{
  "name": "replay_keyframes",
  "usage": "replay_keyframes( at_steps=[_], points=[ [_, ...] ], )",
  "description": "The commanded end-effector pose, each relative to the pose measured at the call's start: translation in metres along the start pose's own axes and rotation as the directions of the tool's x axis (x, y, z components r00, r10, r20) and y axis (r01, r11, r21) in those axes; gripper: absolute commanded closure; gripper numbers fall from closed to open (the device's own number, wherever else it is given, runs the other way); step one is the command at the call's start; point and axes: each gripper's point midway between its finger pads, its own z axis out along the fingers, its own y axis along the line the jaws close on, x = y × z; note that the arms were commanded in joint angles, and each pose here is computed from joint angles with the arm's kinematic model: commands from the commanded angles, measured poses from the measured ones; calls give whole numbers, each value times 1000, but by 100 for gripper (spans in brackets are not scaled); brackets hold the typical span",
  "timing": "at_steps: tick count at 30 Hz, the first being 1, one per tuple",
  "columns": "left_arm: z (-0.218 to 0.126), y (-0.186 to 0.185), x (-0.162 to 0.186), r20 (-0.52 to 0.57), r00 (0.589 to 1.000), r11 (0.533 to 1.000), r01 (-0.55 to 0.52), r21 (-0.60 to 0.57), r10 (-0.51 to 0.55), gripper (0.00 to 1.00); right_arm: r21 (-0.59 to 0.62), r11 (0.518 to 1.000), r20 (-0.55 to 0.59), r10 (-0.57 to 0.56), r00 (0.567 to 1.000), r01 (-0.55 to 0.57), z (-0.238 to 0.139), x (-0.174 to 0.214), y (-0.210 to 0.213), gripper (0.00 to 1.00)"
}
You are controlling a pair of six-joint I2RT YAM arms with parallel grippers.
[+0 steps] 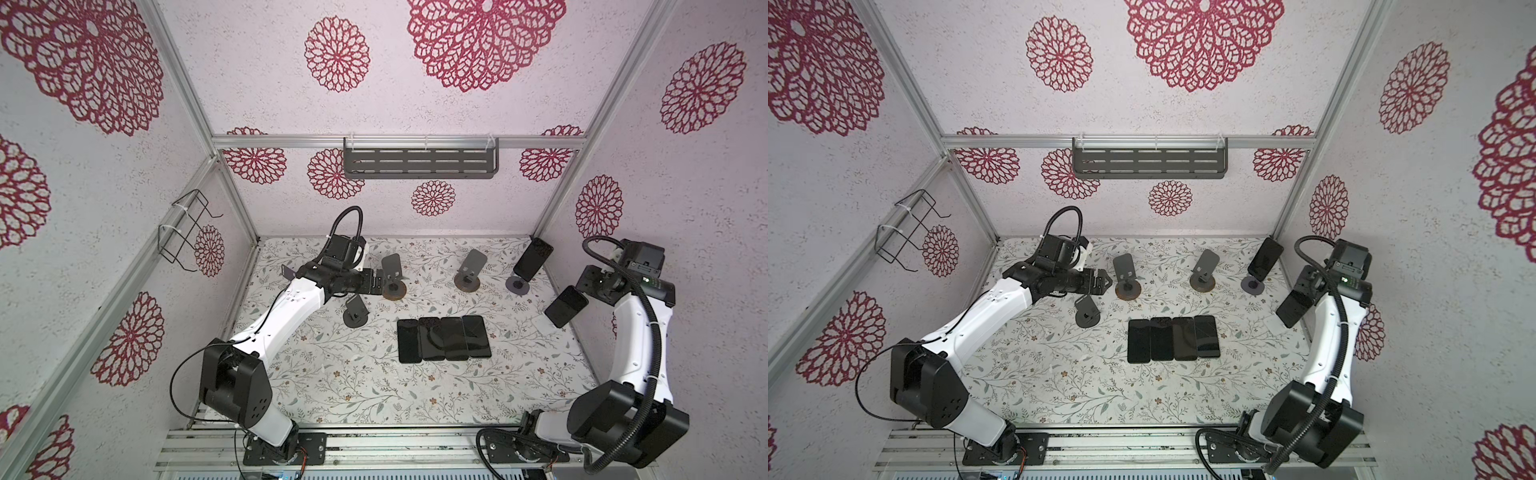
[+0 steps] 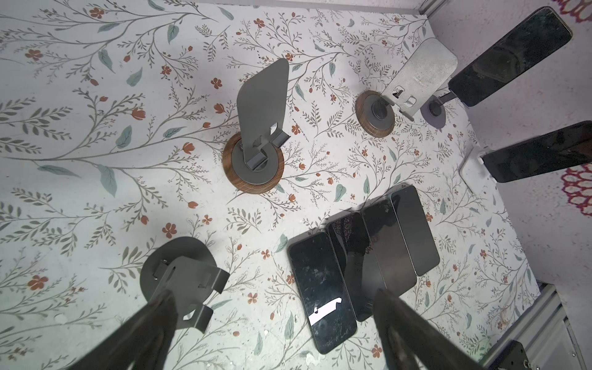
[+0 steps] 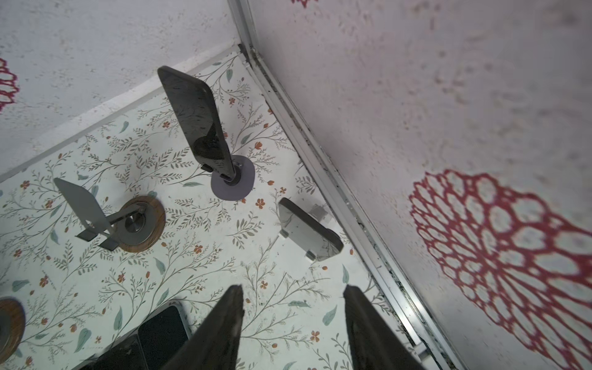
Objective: Remove the phone from the phone stand
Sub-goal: 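Raise the left gripper toward the stands while the right gripper reaches the farther stand's phone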
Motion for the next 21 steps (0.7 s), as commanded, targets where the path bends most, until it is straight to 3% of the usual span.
replay_keyframes(
  at_steps=[1,8,14,21],
  points=[
    [-1,-5,-3,15,999,999,-39,22,39,1,-98,994,72,-32,997,39,4,-26,18,46],
    [4,-4,0,0,999,998,-53,19,53,1,-276,958,62,-58,996,73,57,-51,49,46],
    [7,-5,4,-20,998,998,-58,30,59,2,-382,917,140,-67,988,116,81,-76,68,46],
    [16,1,10,-48,996,997,-75,10,75,2,-472,871,143,-78,987,137,109,-92,84,46]
  ],
)
